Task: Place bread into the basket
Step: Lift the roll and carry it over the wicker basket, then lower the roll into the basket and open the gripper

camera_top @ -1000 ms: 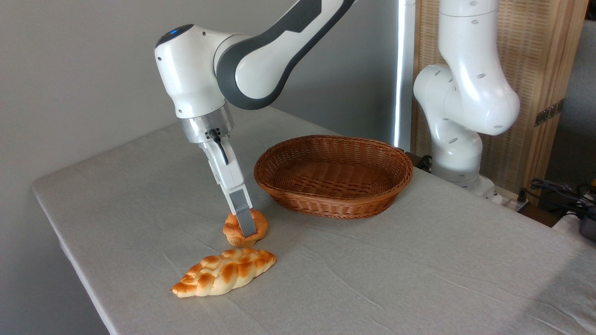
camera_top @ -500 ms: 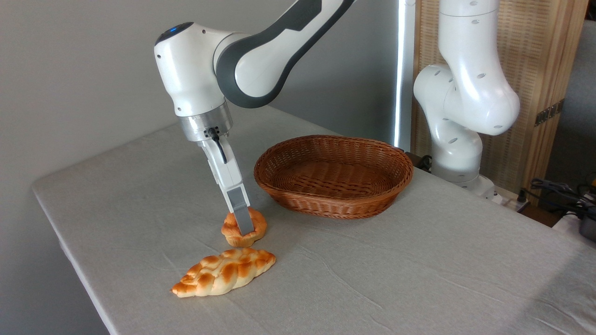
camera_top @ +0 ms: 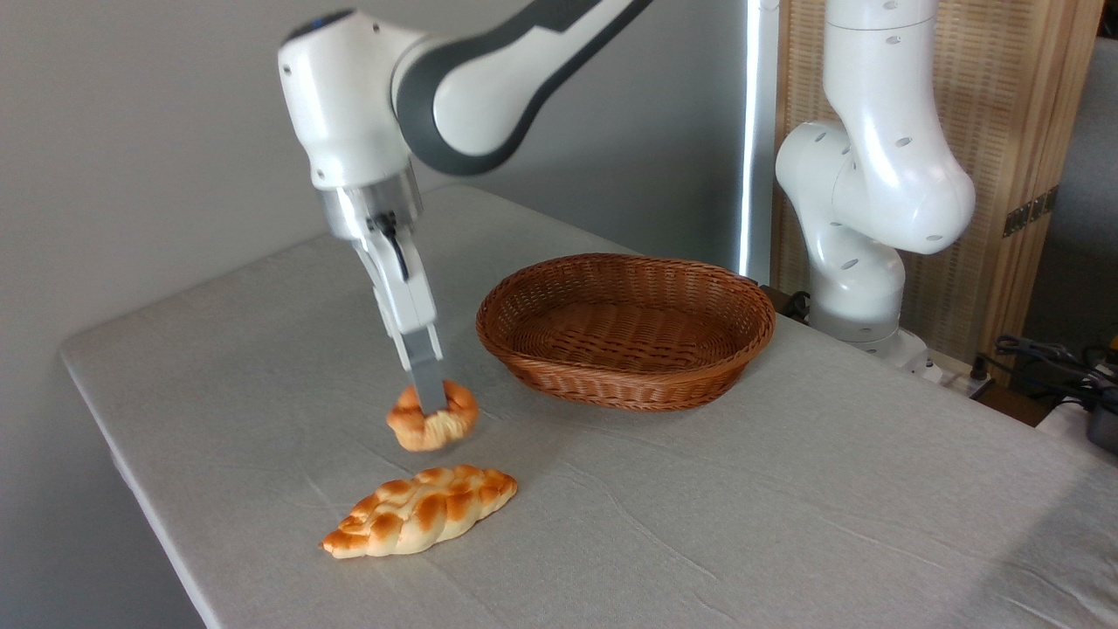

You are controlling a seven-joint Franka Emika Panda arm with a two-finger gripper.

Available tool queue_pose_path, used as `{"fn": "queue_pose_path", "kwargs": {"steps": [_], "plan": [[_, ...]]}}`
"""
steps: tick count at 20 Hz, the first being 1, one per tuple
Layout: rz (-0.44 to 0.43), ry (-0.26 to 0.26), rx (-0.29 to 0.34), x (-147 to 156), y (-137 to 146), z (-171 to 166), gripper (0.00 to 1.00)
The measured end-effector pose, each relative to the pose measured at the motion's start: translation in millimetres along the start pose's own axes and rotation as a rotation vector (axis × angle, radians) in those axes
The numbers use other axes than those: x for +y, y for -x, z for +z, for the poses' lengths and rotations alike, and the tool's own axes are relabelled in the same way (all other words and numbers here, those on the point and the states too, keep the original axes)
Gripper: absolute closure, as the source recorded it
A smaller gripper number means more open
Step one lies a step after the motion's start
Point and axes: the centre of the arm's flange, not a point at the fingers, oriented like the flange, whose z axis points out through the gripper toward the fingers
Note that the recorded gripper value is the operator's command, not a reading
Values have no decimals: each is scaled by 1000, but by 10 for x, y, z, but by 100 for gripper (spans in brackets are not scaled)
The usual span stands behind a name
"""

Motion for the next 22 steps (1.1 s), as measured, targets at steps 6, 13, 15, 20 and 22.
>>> {"fn": "queue_pose_path", "kwargs": {"steps": [6,13,15,20,22], "plan": [[-70,64,30,-30,226,-848,89],[-36,158,13,687,661,-1247,73],[13,179,-14,968,673,-1098,68],[132,238,-108,1576,528,-483,36],[138,238,-109,1610,502,-328,21]]}}
